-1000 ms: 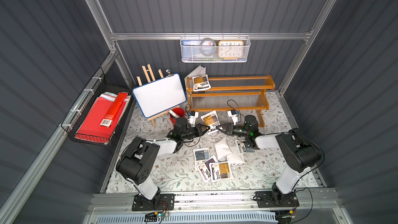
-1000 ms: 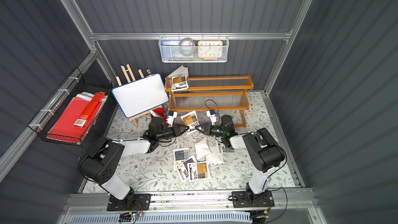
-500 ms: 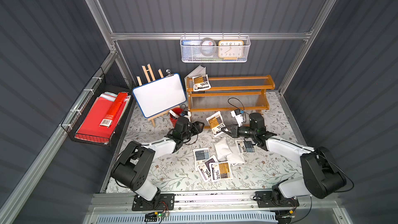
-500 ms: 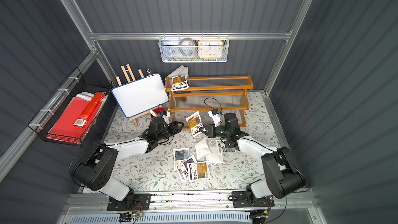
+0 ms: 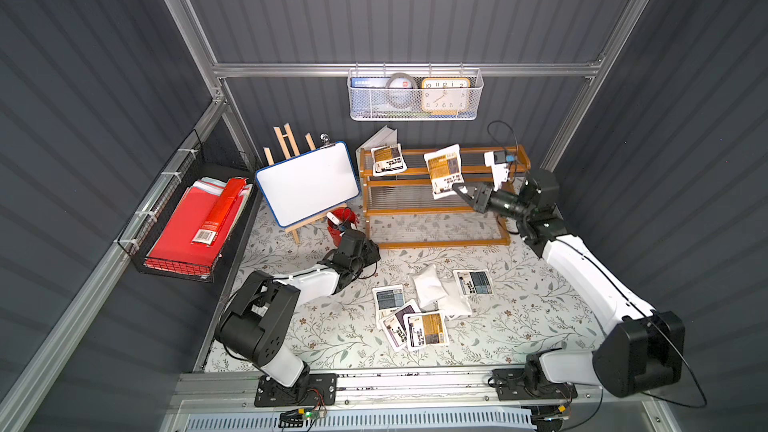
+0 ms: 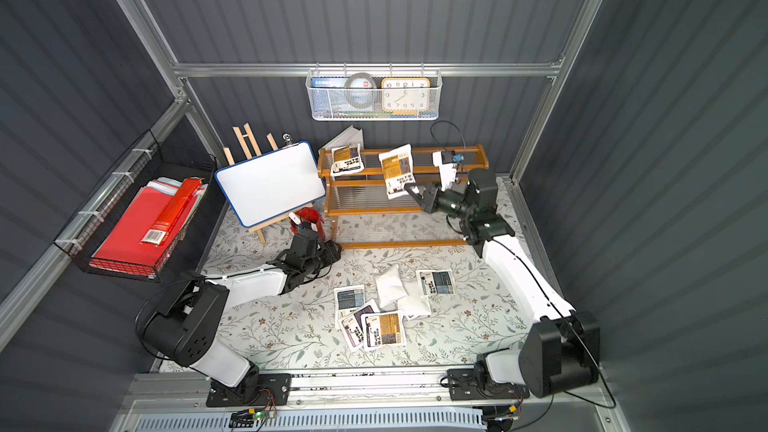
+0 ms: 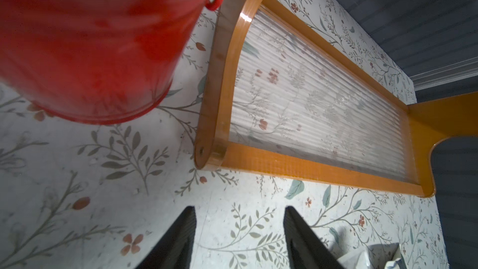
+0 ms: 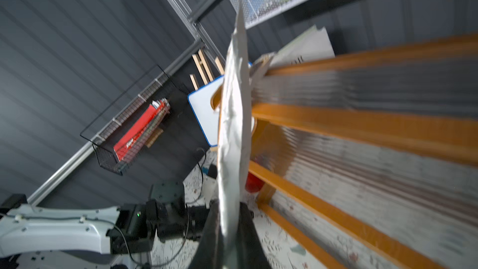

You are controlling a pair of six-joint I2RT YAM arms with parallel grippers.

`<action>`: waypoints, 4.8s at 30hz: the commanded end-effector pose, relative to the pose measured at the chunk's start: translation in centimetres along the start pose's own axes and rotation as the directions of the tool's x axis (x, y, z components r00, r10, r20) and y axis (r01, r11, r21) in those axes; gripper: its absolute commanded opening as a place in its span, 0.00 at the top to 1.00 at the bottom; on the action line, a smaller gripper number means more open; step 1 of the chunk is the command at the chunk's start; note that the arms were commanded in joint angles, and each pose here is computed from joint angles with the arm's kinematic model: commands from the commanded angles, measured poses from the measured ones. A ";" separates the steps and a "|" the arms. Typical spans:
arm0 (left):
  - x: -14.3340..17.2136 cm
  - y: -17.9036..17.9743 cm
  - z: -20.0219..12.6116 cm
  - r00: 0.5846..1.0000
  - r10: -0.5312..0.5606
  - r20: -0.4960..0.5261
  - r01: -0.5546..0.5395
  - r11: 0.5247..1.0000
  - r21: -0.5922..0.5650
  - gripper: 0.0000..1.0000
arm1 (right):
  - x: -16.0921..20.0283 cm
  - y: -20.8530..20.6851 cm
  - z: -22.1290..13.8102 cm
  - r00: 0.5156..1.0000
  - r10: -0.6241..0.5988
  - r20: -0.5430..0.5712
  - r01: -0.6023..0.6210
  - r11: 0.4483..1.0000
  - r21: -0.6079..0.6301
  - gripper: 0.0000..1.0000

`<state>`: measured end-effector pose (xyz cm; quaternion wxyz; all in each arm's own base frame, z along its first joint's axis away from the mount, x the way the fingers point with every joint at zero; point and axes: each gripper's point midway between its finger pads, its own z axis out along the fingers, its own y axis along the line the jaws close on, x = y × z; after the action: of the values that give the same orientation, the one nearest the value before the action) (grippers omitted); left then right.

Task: Place the bagged coffee beans on the shelf by color
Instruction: Pick up the bagged coffee beans at the center of the board, then place the bagged coffee beans on the shelf, then adjust the bagged coffee beans at the center of the board.

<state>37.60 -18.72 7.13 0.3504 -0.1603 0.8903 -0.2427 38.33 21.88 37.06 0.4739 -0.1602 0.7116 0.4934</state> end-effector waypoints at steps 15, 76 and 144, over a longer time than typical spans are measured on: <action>-0.9 0.0 0.1 0.999 0.026 0.023 -0.026 0.999 -0.025 0.41 | -5.5 -4.1 6.0 0.926 0.376 -0.021 -0.376 0.926 -0.022 1.00; 4.1 -4.0 2.2 0.983 0.171 -0.073 -0.179 0.974 -0.137 0.40 | 37.0 0.9 -5.2 0.367 0.111 -0.923 0.176 0.967 0.187 0.43; 16.1 -5.5 -1.6 0.676 0.354 -0.646 -0.184 0.930 0.317 0.46 | 39.5 -3.9 -2.7 0.429 0.300 -0.852 0.030 0.938 0.345 0.48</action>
<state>27.36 -30.61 3.47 0.0758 0.1054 0.9300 -0.3439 20.33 27.37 3.26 0.0174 -0.2685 0.9282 0.2570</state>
